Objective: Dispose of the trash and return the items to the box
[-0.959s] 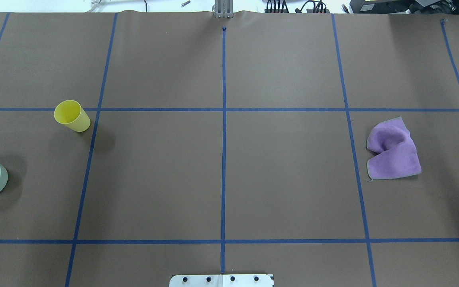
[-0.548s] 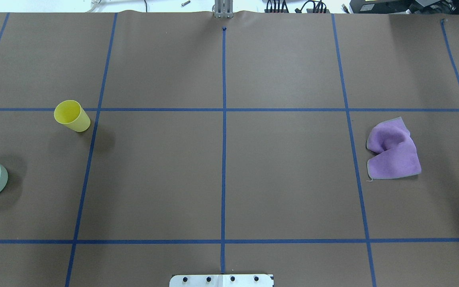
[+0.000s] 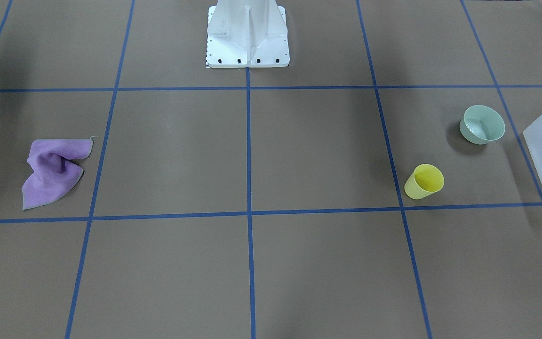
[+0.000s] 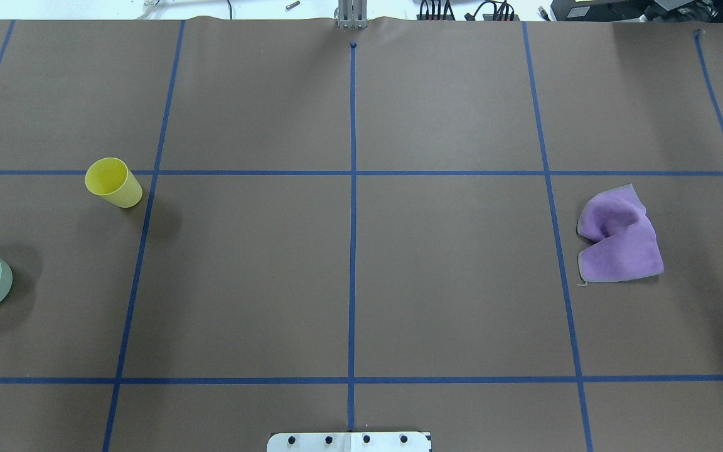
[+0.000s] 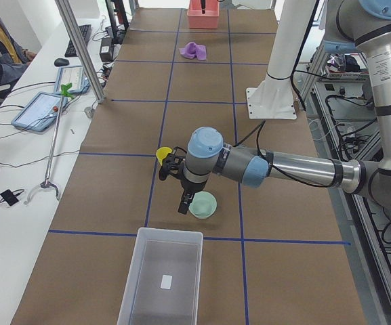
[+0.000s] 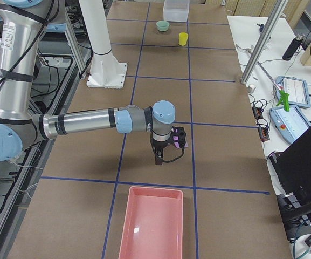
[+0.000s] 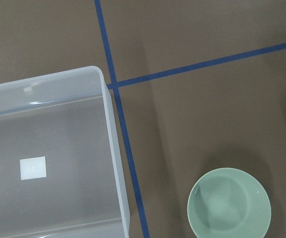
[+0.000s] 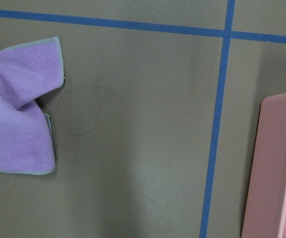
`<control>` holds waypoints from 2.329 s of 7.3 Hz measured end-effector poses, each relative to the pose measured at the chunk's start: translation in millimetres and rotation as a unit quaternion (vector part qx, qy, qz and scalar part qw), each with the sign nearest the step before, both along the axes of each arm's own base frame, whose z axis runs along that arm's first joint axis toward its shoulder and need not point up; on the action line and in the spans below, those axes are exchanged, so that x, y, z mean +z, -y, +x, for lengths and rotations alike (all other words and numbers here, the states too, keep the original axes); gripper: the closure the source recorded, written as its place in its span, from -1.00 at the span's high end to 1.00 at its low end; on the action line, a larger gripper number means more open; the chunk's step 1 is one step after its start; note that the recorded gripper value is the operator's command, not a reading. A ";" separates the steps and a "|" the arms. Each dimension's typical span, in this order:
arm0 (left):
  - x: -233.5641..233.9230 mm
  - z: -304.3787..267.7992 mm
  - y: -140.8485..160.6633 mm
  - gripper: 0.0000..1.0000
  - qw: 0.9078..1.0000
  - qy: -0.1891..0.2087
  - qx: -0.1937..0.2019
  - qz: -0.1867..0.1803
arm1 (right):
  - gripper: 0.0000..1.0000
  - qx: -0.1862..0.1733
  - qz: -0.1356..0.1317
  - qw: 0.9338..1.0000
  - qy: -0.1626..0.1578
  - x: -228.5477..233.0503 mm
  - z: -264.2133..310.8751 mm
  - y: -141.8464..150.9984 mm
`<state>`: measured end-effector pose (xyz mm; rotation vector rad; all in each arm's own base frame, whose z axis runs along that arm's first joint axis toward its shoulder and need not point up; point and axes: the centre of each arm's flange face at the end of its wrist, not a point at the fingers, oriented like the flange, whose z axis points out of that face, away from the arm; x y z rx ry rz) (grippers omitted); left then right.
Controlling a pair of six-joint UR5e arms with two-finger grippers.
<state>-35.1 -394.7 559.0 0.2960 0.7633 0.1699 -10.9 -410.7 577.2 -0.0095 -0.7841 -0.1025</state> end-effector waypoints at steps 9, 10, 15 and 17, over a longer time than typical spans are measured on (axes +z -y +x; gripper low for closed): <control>-10.1 85.8 13.0 0.96 0.989 -0.045 -0.045 -0.132 | 1.00 -0.015 0.030 0.998 0.056 -30.7 -5.5 10.0; -10.9 116.3 9.6 0.96 0.986 -0.042 -0.047 -0.151 | 1.00 -0.015 0.030 0.998 0.056 -31.1 -5.8 10.1; 40.9 215.7 -10.7 0.96 0.986 -0.024 -0.056 -0.153 | 1.00 -0.014 0.032 0.998 0.055 -32.7 -6.7 15.7; 41.6 234.7 -18.7 0.94 0.984 -0.026 -0.057 -0.164 | 1.00 -0.013 0.031 0.998 0.055 -32.1 -6.8 16.3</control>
